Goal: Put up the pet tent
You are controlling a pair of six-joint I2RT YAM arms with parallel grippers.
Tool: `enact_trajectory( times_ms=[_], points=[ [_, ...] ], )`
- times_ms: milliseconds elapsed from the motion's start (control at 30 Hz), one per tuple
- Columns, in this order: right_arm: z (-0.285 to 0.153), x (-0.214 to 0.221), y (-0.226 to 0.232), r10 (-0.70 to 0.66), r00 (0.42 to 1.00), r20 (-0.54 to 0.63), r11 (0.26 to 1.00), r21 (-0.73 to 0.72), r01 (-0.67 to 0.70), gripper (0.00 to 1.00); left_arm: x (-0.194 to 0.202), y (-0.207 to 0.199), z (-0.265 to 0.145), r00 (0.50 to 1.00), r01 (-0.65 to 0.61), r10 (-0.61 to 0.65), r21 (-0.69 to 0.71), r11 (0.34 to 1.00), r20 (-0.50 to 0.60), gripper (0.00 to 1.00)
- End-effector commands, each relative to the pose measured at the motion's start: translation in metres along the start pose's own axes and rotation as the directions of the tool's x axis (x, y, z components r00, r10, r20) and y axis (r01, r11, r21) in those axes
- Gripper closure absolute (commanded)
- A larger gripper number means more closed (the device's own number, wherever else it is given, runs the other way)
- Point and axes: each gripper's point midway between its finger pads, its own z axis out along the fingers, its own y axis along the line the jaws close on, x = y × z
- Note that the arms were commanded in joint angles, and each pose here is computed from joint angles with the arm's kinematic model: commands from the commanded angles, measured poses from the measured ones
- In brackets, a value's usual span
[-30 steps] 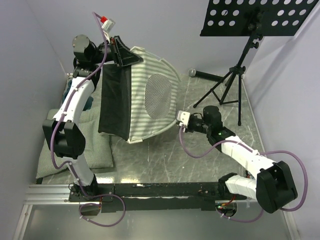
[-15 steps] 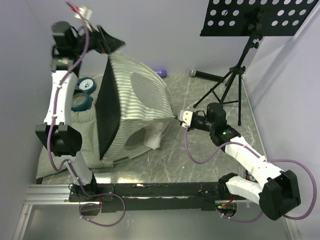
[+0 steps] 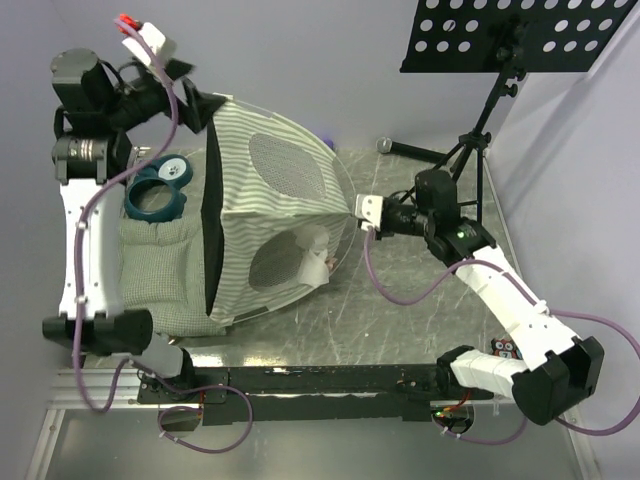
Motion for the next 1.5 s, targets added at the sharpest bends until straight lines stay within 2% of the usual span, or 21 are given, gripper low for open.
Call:
enact_trajectory(
  times_ms=[0, 67, 133, 200, 333, 367, 433, 533, 667, 767, 933, 1000, 1033, 1100, 1133, 1167, 1233, 1300, 1367, 1467],
  points=[
    [-0.007, -0.026, -0.020, -0.053, 0.999, -0.002, 0.999, -0.010, 0.053, 1.00, -0.076, -0.131, -0.037, 0.983, -0.046, -0.027, 0.392, 0.919, 0.179, 0.06],
    [-0.006, -0.031, -0.024, -0.060, 0.998, -0.013, 0.998, -0.022, 0.060, 1.00, -0.080, -0.171, -0.046, 0.981, -0.005, -0.095, 0.506, 0.863, 0.172, 0.07],
    [-0.008, -0.037, -0.027, -0.077, 0.997, -0.018, 0.997, -0.028, 0.076, 1.00, -0.076, -0.198, -0.052, 0.982, 0.005, -0.111, 0.575, 0.818, 0.150, 0.08],
    [-0.008, -0.043, -0.027, -0.088, 0.996, -0.025, 0.995, -0.043, 0.087, 1.00, -0.064, -0.218, -0.052, 0.991, -0.021, -0.063, 0.610, 0.792, 0.115, 0.08],
    [-0.008, -0.054, -0.028, -0.091, 0.995, -0.050, 0.994, -0.073, 0.087, 1.00, -0.022, -0.254, -0.044, 0.991, -0.108, 0.137, 0.661, 0.742, 0.008, 0.12],
    [-0.009, -0.057, -0.029, -0.093, 0.994, -0.055, 0.994, -0.067, 0.090, 1.00, -0.011, -0.264, -0.043, 0.974, -0.168, 0.225, 0.669, 0.724, 0.001, 0.15],
    [-0.007, -0.059, -0.028, -0.099, 0.993, -0.069, 0.993, -0.077, 0.094, 1.00, 0.008, -0.273, -0.041, 0.946, -0.217, 0.321, 0.668, 0.712, -0.035, 0.18],
    [-0.005, -0.064, -0.032, -0.101, 0.991, -0.090, 0.993, -0.072, 0.094, 1.00, 0.025, -0.278, -0.042, 0.914, -0.267, 0.403, 0.668, 0.695, -0.054, 0.21],
    [-0.004, -0.074, -0.040, -0.090, 0.991, -0.096, 0.995, -0.056, 0.085, 1.00, 0.054, -0.280, -0.040, 0.875, -0.273, 0.469, 0.674, 0.686, -0.123, 0.24],
    [-0.005, -0.084, -0.045, -0.091, 0.993, -0.079, 0.995, -0.042, 0.088, 1.00, 0.078, -0.275, -0.032, 0.842, -0.261, 0.496, 0.645, 0.718, -0.212, 0.41],
    [-0.008, -0.100, -0.057, -0.071, 0.997, -0.039, 0.997, 0.023, 0.072, 1.00, 0.075, -0.254, -0.013, 0.856, -0.290, 0.454, 0.497, 0.818, -0.249, 0.99],
    [-0.012, -0.110, -0.068, -0.038, 0.999, -0.007, 0.996, 0.084, 0.039, 0.99, 0.058, -0.243, -0.007, 0.883, -0.310, 0.419, 0.404, 0.860, -0.214, 0.99],
    [-0.015, -0.117, -0.075, -0.012, 1.000, 0.014, 0.993, 0.121, 0.010, 0.86, 0.052, -0.234, -0.004, 0.895, -0.312, 0.395, 0.344, 0.886, -0.206, 0.99],
    [-0.022, -0.129, -0.086, 0.025, 0.998, 0.049, 0.984, 0.174, -0.033, 0.73, 0.021, -0.217, -0.002, 0.935, -0.296, 0.331, 0.229, 0.927, -0.128, 0.99],
    [-0.026, -0.136, -0.093, 0.045, 0.996, 0.071, 0.977, 0.206, -0.059, 0.57, 0.005, -0.207, -0.001, 0.954, -0.270, 0.287, 0.167, 0.948, -0.088, 0.99],
    [-0.032, -0.145, -0.100, 0.073, 0.991, 0.109, 0.966, 0.240, -0.098, 0.46, -0.007, -0.193, -0.001, 0.966, -0.247, 0.253, 0.092, 0.965, -0.060, 0.99],
    [-0.049, -0.167, -0.120, 0.114, 0.975, 0.193, 0.932, 0.318, -0.172, 0.29, -0.026, -0.167, -0.004, 0.984, -0.175, 0.176, -0.038, 0.984, 0.005, 0.99],
    [-0.064, -0.185, -0.133, 0.163, 0.946, 0.279, 0.901, 0.349, -0.258, 0.21, -0.045, -0.139, -0.009, 0.988, -0.080, 0.097, -0.141, 0.987, 0.123, 0.99],
    [-0.073, -0.196, -0.142, 0.175, 0.930, 0.323, 0.883, 0.366, -0.293, 0.18, -0.054, -0.122, -0.014, 0.972, 0.001, 0.040, -0.172, 0.985, 0.233, 0.99],
    [-0.082, -0.197, -0.149, 0.180, 0.919, 0.351, 0.856, 0.403, -0.322, 0.16, -0.068, -0.115, -0.011, 0.934, 0.103, -0.059, -0.107, 0.989, 0.352, 0.99]
  ],
)
